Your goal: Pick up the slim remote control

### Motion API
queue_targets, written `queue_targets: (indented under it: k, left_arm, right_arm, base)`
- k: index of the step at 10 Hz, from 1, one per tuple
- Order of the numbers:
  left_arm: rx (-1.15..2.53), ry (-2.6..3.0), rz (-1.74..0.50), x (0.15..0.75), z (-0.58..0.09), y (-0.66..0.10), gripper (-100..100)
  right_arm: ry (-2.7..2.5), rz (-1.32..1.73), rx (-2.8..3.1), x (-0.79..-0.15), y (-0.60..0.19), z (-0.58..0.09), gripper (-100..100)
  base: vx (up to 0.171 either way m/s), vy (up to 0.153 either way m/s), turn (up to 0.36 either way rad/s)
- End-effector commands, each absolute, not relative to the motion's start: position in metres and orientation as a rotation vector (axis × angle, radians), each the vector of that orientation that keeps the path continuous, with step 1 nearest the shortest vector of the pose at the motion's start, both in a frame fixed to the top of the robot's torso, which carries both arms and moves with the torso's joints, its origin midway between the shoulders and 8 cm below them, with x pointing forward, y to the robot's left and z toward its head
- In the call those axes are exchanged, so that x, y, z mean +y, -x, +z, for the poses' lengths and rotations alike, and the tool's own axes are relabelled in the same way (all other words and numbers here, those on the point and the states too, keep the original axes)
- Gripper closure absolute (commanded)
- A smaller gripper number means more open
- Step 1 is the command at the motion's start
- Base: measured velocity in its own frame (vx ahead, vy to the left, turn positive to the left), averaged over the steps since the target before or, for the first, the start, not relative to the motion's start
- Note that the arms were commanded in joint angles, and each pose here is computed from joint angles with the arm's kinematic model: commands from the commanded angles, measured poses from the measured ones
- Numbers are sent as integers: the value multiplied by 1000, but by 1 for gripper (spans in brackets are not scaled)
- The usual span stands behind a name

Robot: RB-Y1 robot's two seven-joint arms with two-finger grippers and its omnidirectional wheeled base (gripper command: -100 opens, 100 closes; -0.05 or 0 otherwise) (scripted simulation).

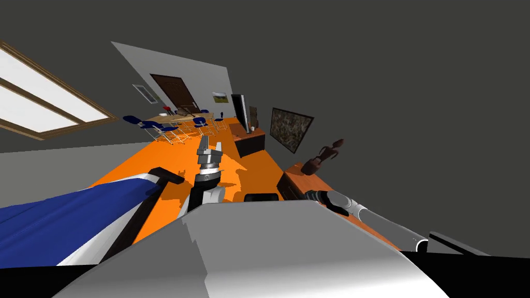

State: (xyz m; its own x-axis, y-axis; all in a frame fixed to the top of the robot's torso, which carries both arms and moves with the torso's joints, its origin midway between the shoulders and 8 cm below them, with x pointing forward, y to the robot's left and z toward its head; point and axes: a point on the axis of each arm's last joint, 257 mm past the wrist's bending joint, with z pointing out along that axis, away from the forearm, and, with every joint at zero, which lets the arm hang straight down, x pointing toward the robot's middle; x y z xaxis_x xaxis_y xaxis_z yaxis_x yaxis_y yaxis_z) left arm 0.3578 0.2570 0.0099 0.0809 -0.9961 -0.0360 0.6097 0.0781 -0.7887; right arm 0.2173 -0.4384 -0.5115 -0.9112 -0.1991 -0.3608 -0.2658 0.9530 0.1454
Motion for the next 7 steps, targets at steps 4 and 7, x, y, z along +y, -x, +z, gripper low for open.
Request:
queue_targets:
  k: [4, 7]
  left_arm:
    - [699, 704, -1362, 257, 10, -358, 0]
    - [699, 704, -1361, 257, 10, -358, 0]
  right_arm:
    - [377, 127, 2910, -483, -155, -539, -100]
    - [399, 89, 2950, -494, -136, -546, -100]
  base:
    - [-27, -57, 213]
    - [-12, -39, 44]
